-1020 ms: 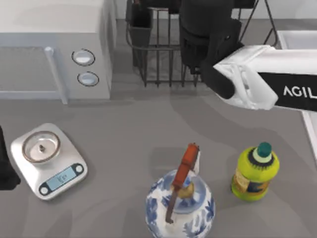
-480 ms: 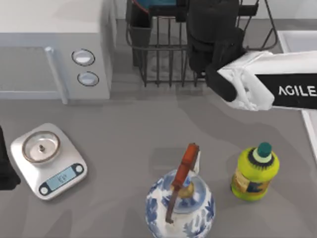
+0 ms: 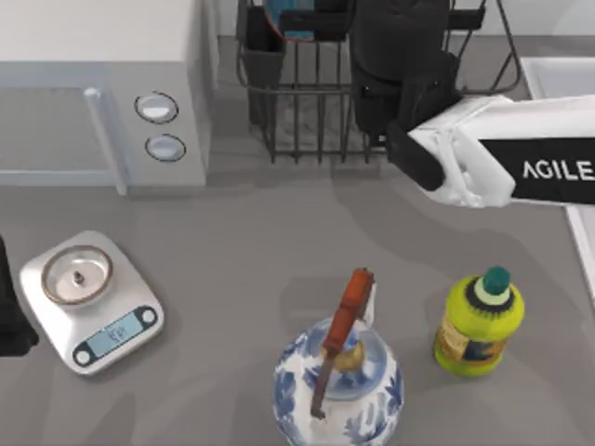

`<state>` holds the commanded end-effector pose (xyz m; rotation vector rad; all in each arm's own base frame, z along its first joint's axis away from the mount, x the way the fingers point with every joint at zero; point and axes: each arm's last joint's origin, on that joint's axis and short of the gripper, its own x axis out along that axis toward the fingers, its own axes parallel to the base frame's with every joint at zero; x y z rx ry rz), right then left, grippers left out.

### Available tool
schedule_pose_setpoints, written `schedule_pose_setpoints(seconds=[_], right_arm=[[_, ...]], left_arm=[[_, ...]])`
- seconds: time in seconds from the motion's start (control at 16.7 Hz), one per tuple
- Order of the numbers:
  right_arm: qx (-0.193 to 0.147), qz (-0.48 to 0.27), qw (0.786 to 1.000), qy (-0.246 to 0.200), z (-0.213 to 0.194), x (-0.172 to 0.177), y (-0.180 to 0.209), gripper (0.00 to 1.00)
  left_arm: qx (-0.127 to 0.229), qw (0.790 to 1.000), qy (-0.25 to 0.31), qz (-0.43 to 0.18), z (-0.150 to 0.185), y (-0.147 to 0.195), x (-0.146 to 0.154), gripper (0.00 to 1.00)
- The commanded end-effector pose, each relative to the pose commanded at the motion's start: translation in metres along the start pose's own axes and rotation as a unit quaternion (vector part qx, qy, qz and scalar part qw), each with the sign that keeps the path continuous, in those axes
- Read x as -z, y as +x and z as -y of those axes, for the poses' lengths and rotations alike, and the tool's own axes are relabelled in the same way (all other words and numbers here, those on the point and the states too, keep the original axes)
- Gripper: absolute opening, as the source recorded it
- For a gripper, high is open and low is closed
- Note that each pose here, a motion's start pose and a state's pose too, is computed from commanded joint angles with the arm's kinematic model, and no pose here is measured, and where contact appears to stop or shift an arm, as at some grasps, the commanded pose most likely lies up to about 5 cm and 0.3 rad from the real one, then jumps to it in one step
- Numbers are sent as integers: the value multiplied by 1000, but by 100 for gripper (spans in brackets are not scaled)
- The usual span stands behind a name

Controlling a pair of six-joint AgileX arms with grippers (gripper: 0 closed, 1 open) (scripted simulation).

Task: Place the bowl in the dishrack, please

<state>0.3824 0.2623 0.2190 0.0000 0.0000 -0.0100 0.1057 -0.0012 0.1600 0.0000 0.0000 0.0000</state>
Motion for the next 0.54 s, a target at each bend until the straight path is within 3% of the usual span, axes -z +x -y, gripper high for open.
schedule_pose_setpoints(seconds=[0.18,0.54], right_arm=[[0,0,1000,0,0,0,0,98],[0,0,1000,0,0,0,0,100]], left_arm=[[0,1000,0,0,0,0,0,100],[0,1000,0,0,0,0,0,100]])
